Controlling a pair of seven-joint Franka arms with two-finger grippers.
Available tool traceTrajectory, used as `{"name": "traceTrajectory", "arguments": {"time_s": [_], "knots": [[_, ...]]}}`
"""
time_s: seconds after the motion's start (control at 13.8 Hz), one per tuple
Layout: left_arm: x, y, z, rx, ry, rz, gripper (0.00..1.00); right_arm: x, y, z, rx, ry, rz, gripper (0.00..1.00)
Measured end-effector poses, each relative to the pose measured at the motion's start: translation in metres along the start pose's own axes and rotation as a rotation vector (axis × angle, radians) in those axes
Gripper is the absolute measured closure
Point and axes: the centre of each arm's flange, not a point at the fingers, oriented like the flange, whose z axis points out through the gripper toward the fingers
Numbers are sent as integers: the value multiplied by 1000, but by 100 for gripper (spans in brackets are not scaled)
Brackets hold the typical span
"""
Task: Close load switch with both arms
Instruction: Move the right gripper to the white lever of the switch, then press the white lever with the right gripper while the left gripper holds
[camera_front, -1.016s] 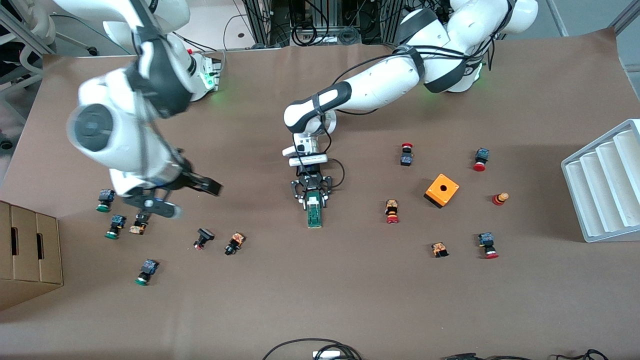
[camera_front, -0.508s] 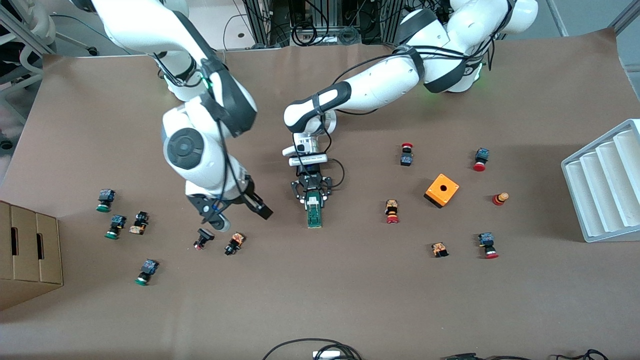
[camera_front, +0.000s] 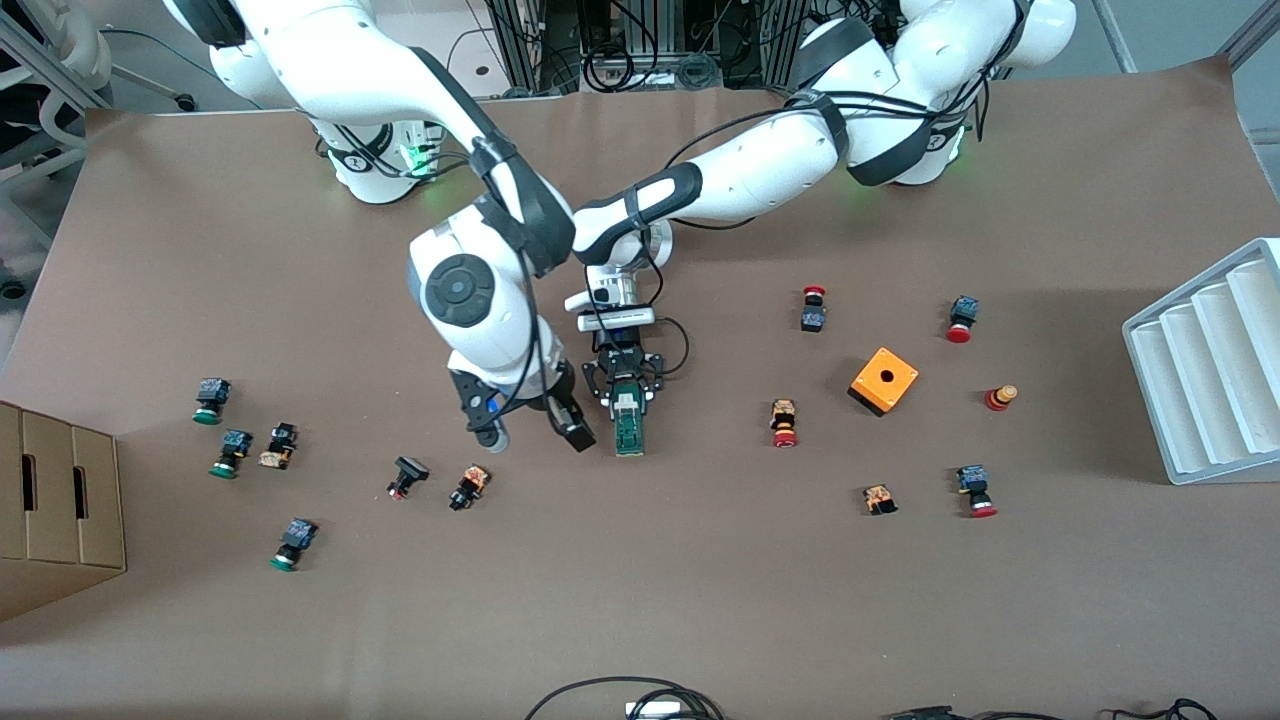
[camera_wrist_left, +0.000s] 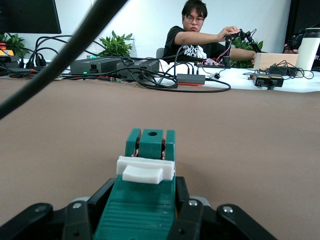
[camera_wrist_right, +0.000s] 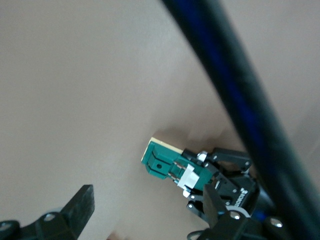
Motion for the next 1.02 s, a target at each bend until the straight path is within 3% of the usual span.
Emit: {"name": "traceTrajectory", "arguments": {"time_s": [0.22, 0.51, 1.02], "knots": [[0, 0, 0, 0, 0, 0, 48, -22, 6, 31, 13, 3, 15, 7], [0, 0, 0, 0, 0, 0, 48, -28, 23, 69, 43, 11, 41, 24], [0, 0, 0, 0, 1, 1, 48, -45, 54, 103, 50, 15, 96, 34]]}}
